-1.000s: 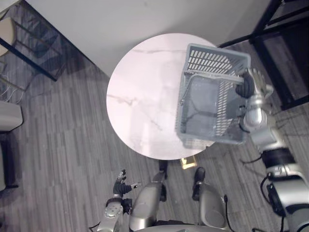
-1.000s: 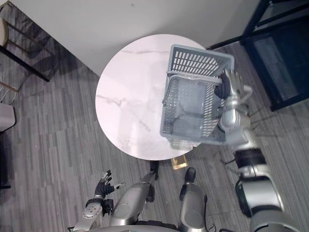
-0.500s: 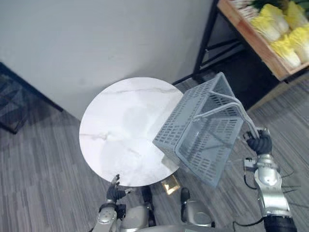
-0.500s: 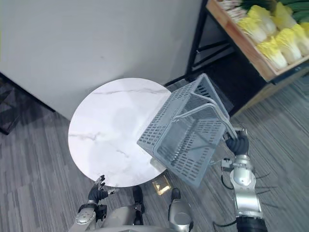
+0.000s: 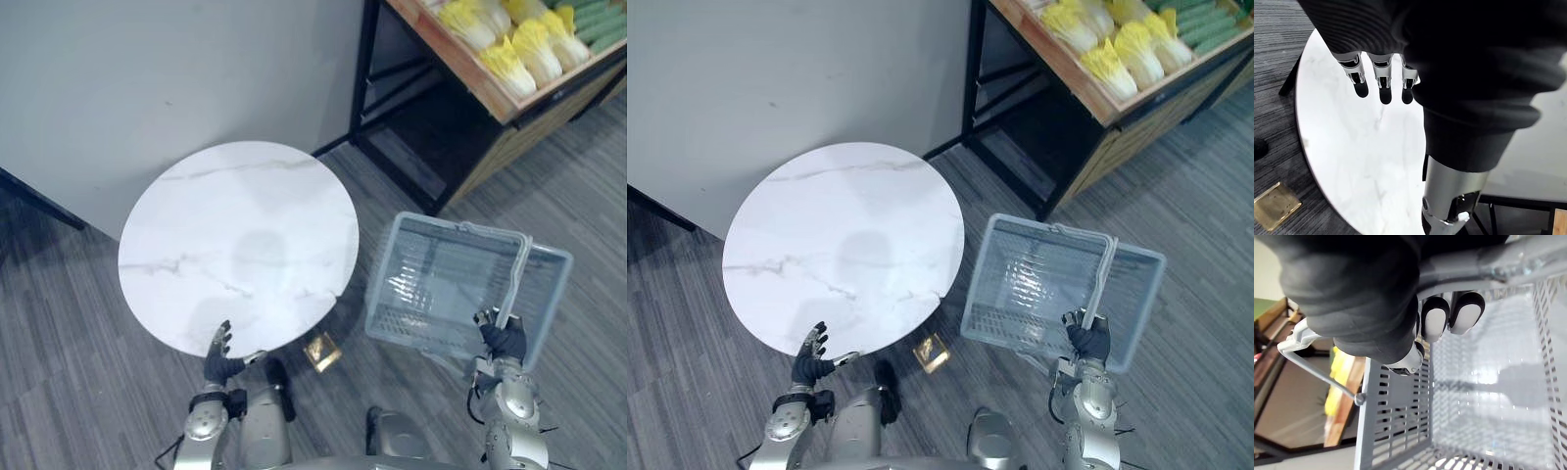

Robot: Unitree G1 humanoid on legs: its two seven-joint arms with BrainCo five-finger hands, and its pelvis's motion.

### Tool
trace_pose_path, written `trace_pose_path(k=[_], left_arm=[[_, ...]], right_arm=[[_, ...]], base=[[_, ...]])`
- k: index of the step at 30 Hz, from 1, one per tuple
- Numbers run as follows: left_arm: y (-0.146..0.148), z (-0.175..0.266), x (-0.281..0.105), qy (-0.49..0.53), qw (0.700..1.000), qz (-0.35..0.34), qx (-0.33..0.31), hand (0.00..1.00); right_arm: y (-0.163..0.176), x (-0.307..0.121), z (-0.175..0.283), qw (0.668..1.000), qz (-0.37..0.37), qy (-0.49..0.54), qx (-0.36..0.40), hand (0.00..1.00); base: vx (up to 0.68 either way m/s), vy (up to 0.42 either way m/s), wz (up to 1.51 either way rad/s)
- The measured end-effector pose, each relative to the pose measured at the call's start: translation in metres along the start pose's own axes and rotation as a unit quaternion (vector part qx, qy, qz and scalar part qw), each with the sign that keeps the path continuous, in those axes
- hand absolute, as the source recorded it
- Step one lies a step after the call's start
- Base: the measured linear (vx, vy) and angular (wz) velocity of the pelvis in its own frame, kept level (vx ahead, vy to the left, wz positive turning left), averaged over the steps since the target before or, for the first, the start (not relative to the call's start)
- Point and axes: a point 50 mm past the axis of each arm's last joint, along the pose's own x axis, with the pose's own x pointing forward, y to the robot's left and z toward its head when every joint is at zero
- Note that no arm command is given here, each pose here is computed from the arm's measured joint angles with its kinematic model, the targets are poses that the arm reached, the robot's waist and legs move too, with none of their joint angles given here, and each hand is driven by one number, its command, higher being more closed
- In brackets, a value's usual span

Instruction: Pick vegetable in the basket

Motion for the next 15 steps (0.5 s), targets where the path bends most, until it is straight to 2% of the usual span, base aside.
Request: trace_pose_path(k=[5,9,15], left_arm=[[-0.001,0.005,-0.008,-0.016,1.000,0.006,-0.016,0.00],[-0.003,0.009,-0.012,-0.024,0.999,0.010,-0.039,0.00],[-0.017,0.018,-0.007,-0.040,0.998,-0.016,-0.040,0.00]], right_arm=[[-0.001,-0.006,0.003,1.000,-0.016,-0.007,0.013,1.00],[0.006,-0.010,0.019,0.999,-0.003,-0.044,0.025,1.00],[0.005,-0.015,0.014,0.999,-0.010,-0.033,0.032,1.00]], base=[[-0.17,-0.069,-0.30],[-0.18,0.103,-0.61],[-0.05,0.104,-0.54]])
